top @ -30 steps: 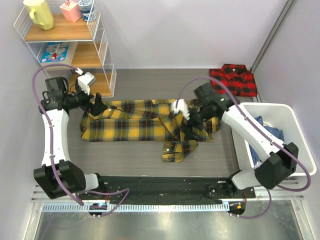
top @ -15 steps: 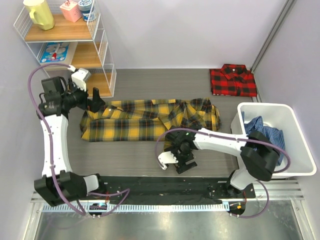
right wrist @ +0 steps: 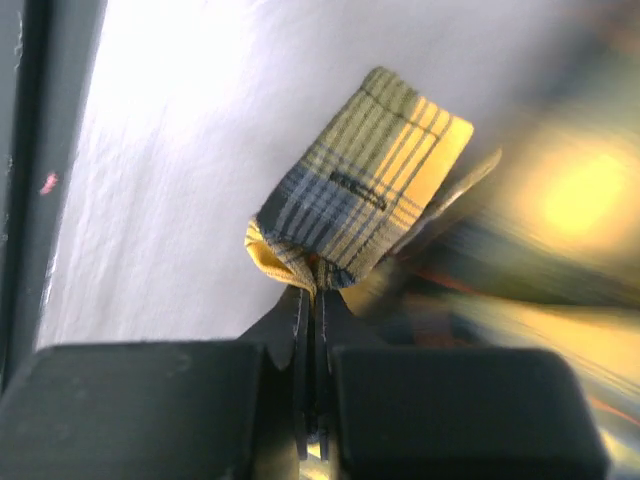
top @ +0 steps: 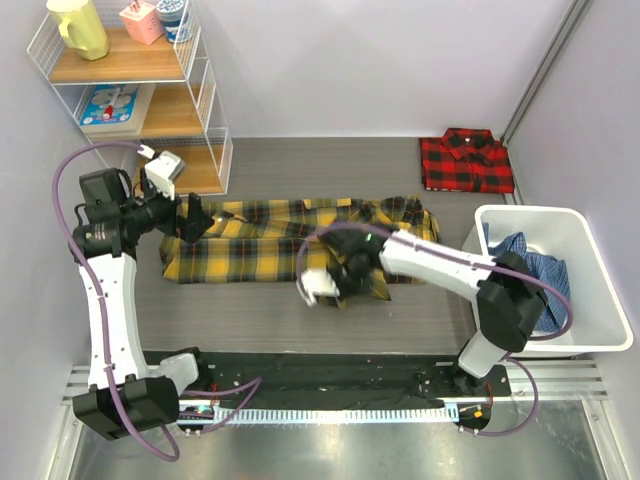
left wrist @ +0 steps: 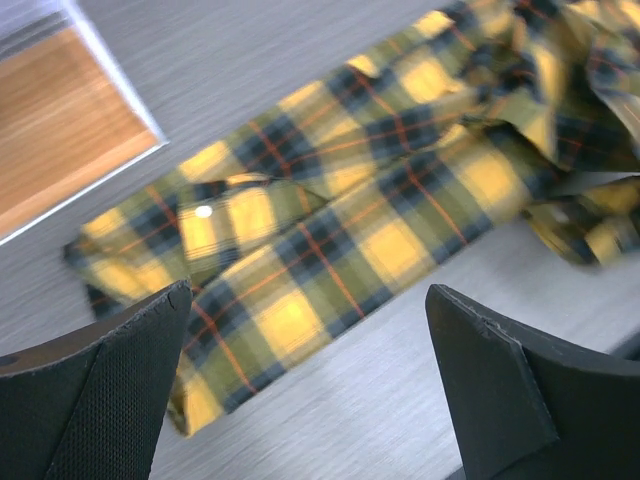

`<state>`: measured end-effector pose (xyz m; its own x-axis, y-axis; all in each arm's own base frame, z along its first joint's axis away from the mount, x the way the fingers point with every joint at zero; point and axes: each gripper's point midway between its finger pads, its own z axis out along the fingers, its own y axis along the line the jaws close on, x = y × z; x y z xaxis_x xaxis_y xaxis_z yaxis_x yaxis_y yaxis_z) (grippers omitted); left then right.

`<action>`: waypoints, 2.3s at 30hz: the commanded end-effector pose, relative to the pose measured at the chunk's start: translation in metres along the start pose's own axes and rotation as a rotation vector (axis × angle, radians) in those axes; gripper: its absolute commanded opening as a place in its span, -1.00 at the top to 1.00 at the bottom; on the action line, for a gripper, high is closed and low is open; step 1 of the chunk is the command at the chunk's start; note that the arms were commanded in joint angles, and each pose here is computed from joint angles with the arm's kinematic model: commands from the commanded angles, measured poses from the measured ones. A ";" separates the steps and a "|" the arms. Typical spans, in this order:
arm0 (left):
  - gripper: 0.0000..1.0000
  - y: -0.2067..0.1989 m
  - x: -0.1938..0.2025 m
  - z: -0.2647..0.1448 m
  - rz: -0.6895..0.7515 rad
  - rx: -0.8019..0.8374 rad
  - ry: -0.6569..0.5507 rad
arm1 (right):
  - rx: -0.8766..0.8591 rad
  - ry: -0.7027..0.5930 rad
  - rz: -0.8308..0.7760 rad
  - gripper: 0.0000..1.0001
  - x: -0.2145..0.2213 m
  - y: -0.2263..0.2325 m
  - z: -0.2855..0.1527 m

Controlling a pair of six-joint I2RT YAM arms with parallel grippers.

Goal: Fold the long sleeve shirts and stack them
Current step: Fold the shirt

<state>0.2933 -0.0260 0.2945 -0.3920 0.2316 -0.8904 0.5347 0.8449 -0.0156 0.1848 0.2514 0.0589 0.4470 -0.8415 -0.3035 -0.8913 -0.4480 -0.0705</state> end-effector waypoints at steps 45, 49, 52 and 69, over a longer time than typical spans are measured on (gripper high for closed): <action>-0.99 -0.184 -0.004 0.116 0.144 0.780 -0.114 | 0.544 -0.638 0.003 0.98 -0.054 -0.157 -0.201; -0.99 -0.193 0.000 0.101 0.175 0.821 -0.111 | 0.559 -0.663 -0.004 0.98 -0.057 -0.157 -0.203; -1.00 -0.191 0.007 0.107 0.171 0.797 -0.093 | 0.571 -0.681 -0.012 0.98 -0.060 -0.159 -0.207; -0.61 -0.187 -0.025 0.151 0.187 0.672 -0.170 | 0.640 -0.742 -0.067 0.92 -0.069 -0.153 -0.217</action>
<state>0.3078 -0.2491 0.2116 -0.2874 0.2666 -0.9200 0.9227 0.3347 -0.1913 0.3072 0.3082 0.2625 0.4569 -0.3958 -0.7966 -0.8832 -0.0950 -0.4593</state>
